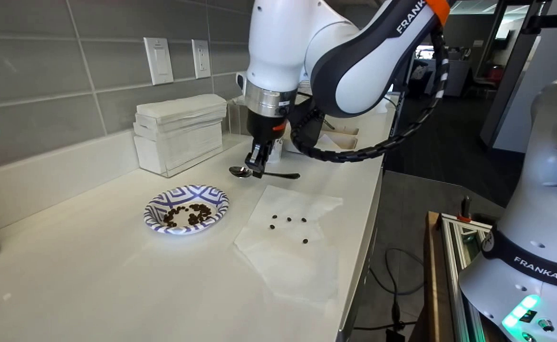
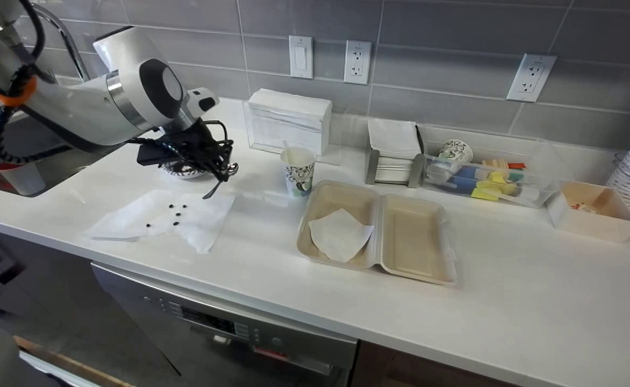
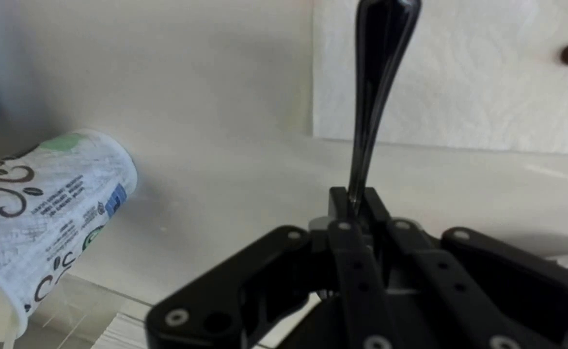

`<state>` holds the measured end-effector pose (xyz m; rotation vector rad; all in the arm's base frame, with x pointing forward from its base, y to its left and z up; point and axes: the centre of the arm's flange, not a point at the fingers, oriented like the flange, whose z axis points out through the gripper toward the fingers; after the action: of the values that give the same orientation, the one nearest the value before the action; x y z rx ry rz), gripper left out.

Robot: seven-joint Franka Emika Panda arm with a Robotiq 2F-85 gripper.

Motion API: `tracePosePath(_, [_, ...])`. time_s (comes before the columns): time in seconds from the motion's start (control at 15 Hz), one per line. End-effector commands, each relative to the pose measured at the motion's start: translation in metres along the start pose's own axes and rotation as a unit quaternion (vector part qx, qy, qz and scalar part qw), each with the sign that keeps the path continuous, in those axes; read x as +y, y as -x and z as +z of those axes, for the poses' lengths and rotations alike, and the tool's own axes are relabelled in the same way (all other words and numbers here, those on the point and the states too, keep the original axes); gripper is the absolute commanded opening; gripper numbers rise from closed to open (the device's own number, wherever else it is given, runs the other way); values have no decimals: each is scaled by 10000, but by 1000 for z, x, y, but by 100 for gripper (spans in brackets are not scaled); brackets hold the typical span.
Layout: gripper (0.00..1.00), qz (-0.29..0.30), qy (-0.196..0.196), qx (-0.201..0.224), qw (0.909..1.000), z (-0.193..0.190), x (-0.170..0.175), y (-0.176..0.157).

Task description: Use the spoon to scoop up contents in the bowl and put them on the tissue

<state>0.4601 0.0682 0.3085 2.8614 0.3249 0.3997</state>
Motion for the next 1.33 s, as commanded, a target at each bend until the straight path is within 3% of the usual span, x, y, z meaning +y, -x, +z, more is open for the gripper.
tracePosePath(0.0, [2,19,-449,729,9963,-1,19,17])
tracePosePath(0.13, [2,-78,-516,871,9948,6,24,19])
tracePosePath(0.6, [2,-340,-347,539,9974,34,41,7])
tracePosePath(0.67, [8,-264,-383,657,9968,24,33,17])
tracePosePath(1.27, [2,-240,-296,618,9974,49,57,-1])
